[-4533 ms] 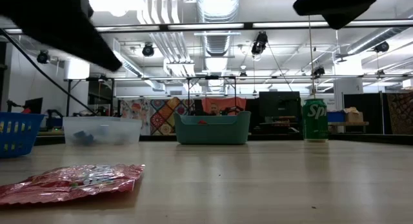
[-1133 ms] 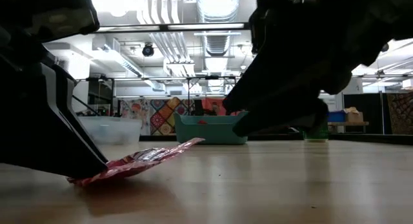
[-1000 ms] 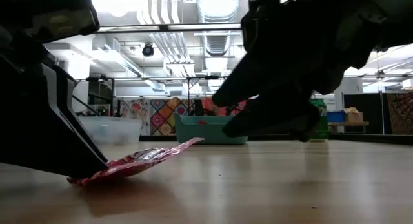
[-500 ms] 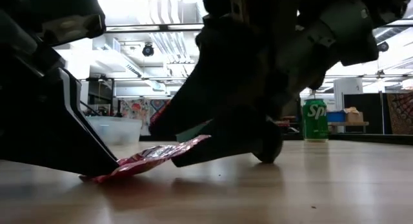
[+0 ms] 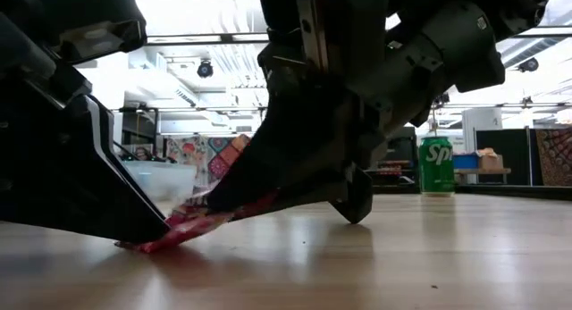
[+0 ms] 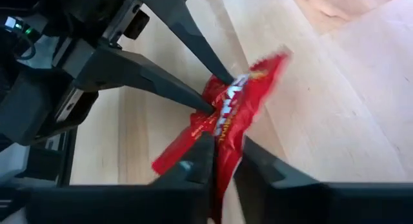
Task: Sort candy
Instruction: Put the red candy into the green bin
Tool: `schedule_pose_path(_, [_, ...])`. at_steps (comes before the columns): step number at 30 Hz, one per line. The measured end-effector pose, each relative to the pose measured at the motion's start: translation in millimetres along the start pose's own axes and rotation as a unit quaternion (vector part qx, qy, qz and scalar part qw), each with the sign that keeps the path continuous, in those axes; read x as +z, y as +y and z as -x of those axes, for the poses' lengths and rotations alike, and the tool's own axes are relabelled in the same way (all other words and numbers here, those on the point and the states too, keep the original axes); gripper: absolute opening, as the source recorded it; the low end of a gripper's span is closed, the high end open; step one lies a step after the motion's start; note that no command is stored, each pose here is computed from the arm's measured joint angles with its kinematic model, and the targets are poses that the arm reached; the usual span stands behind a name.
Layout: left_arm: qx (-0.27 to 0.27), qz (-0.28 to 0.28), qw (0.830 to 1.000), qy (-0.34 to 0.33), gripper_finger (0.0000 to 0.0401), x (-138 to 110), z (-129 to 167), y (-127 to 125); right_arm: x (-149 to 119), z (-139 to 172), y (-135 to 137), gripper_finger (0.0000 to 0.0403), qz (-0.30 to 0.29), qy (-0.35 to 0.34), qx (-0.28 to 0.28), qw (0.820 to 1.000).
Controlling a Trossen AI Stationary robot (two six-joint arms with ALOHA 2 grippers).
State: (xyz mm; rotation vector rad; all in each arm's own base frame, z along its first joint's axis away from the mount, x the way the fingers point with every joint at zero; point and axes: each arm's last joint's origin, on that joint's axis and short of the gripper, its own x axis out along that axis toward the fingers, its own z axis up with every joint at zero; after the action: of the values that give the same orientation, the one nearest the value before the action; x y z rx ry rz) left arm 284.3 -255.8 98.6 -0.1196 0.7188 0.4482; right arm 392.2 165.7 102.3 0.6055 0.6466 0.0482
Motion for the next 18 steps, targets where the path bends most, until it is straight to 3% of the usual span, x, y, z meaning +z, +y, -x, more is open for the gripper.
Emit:
schedule_pose_path(3, [0.001, -0.003, 1.000, 0.001, 0.0075, 2.2, 1.8, -0.9, 0.1, 0.1, -1.0, 0.0017, 0.010, 0.003, 0.000, 1.000])
schedule_pose_path(18, [0.036, -0.052, 0.997, -0.037, 0.0075, 25.7, 32.0, 6.7, 17.2, 34.9, 3.6, 0.0011, 0.077, 0.053, -0.067, 0.993])
